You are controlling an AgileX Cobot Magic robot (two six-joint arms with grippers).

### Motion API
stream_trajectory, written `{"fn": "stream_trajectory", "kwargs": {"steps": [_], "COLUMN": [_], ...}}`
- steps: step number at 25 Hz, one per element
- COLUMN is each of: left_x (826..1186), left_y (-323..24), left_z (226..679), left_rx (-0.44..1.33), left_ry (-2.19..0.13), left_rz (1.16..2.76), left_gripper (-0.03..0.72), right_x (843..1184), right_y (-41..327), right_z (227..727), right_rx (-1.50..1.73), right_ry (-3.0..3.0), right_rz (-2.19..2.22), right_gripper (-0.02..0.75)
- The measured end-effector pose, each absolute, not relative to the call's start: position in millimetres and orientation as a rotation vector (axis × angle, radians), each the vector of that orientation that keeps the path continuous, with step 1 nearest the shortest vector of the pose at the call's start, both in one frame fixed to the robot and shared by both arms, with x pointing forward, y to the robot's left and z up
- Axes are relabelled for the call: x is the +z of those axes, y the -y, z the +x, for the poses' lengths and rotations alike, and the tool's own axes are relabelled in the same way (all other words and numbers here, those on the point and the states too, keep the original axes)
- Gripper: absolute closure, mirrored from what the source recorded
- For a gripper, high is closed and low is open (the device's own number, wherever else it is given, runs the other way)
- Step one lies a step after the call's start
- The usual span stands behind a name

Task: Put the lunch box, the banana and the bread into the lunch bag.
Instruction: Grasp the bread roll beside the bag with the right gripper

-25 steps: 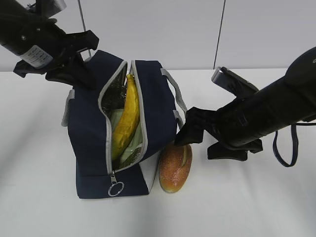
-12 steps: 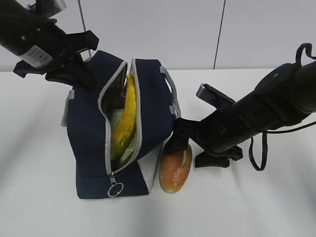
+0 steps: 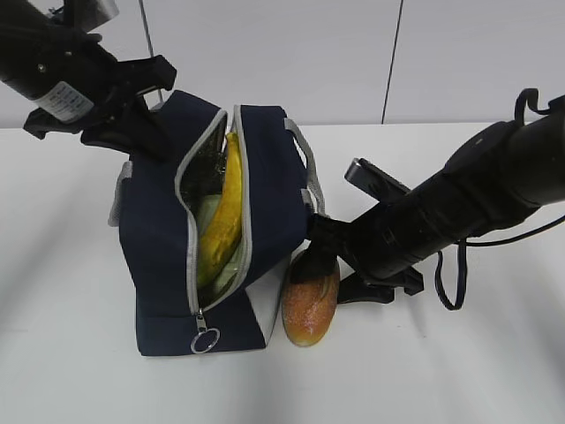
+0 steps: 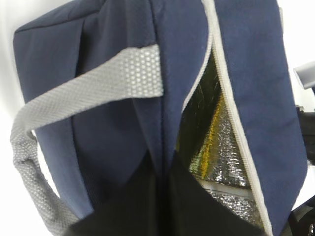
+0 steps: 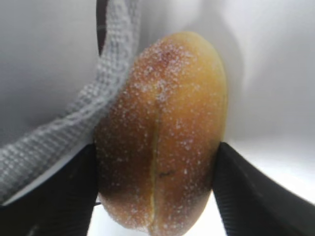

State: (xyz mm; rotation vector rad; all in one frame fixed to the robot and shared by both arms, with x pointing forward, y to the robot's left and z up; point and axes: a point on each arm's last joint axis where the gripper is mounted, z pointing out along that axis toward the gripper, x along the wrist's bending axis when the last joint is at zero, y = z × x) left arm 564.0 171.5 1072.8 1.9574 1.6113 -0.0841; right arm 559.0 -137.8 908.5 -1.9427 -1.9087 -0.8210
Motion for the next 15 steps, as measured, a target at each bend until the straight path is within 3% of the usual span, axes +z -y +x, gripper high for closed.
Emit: {"fn": "stream_trajectory", "kwargs": {"steps": [6, 15], "left_x": [1072.8, 1072.7], "left_y": [-171.6, -171.6], "left_z": [564.0, 563.8], "left_rx": [-0.083, -0.085], "left_ry": [-1.611, -1.612], "left_rz": [1.958, 1.959], "left_gripper": [0.691, 0.691], "right_x": [915.4, 953.2], "right_y": [145.2, 195.5], "right_z": [557.5, 561.7], "right_rx": [-0.805, -0.821], "right_ry": [2.009, 2.124], "right_rz": [-1.888, -1.971], "right_gripper": [0.273, 0.279]}}
